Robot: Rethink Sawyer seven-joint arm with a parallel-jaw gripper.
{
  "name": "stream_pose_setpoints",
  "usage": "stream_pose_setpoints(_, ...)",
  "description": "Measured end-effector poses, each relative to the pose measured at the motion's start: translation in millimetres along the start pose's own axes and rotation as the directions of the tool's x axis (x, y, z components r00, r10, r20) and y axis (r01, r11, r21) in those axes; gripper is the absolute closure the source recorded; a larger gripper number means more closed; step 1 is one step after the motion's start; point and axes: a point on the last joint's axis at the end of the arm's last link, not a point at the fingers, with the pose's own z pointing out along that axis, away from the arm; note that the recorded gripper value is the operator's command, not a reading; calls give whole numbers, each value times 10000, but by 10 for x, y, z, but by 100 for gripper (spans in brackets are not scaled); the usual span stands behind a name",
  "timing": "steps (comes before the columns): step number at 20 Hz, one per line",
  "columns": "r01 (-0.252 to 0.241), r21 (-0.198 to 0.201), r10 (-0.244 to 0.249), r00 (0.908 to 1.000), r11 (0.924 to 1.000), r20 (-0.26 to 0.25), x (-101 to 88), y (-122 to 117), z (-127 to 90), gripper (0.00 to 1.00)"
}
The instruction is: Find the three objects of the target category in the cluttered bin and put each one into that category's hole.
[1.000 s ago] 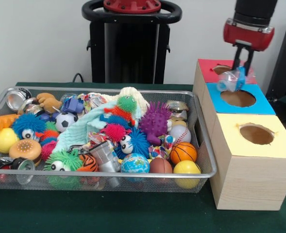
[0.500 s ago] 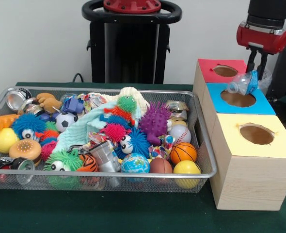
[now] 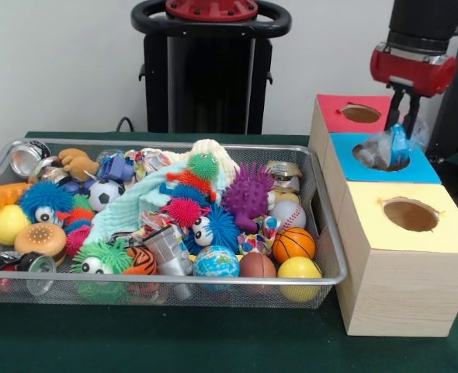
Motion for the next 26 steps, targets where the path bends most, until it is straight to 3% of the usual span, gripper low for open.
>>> stream_pose_setpoints(5, -581, -12, 581, 9977, 9983, -363, -256, -41, 132, 100)
stream_pose_setpoints(11, -843, -105, 833, 9935, 9964, -771, -322, -10, 226, 100)
stream_pose_setpoints(12, -1012, -144, 994, 9904, 9948, -961, -374, -8, 263, 0)
stream_pose_setpoints(20, -1309, -297, 1254, 9816, 9910, -1437, -429, 23, 300, 0)
stream_pose_setpoints(26, -1149, -273, 1069, 9729, 9930, -2048, -344, 71, 136, 0)
